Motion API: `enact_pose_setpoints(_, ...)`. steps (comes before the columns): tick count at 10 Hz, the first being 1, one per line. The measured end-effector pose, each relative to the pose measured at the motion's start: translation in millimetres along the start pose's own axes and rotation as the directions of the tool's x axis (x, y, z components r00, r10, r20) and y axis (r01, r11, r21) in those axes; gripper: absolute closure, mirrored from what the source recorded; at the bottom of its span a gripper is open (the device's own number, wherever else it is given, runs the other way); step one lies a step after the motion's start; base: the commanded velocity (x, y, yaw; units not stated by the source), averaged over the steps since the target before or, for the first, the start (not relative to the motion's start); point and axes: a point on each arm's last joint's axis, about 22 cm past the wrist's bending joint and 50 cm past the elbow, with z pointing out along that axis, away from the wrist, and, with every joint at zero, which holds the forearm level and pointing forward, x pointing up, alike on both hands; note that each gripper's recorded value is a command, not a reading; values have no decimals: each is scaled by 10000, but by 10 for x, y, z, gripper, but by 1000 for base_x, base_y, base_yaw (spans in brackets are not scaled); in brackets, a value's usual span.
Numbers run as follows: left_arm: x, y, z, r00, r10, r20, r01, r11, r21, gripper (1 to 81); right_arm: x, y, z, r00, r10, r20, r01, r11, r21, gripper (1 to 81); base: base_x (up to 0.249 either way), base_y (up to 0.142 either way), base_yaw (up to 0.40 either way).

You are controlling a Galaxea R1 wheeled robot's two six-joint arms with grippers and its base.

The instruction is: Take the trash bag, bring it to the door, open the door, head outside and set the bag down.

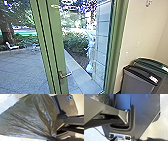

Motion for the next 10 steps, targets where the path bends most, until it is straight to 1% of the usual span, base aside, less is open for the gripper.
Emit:
enact_pose_setpoints(1,62,-6,-4,10000,16,-67,-16,10000,5,811,27,32,-9,10000,-22,-14,22,10000,-41,10,81,-92,0)
enact_pose_setpoints(2,95,41,6,9999,33,-117,-33,10000,-54,811,72,47,-13,9999,-56,-84,56,10000,-59,10,81,-70,0)
enact_pose_setpoints(7,16,52,11,10000,8,-22,-8,10000,-69,811,32,44,-11,10000,-42,-19,42,10000,-57,10,81,0,0)
enact_pose_setpoints(8,33,50,10,10000,13,-49,-13,10000,-68,811,35,44,-11,10000,-43,-24,43,10000,-57,10,81,0,0)
enact_pose_setpoints(10,75,46,8,10000,24,-84,-25,10000,-64,811,44,45,-12,10000,-49,-16,49,10000,-59,10,0,0,0)
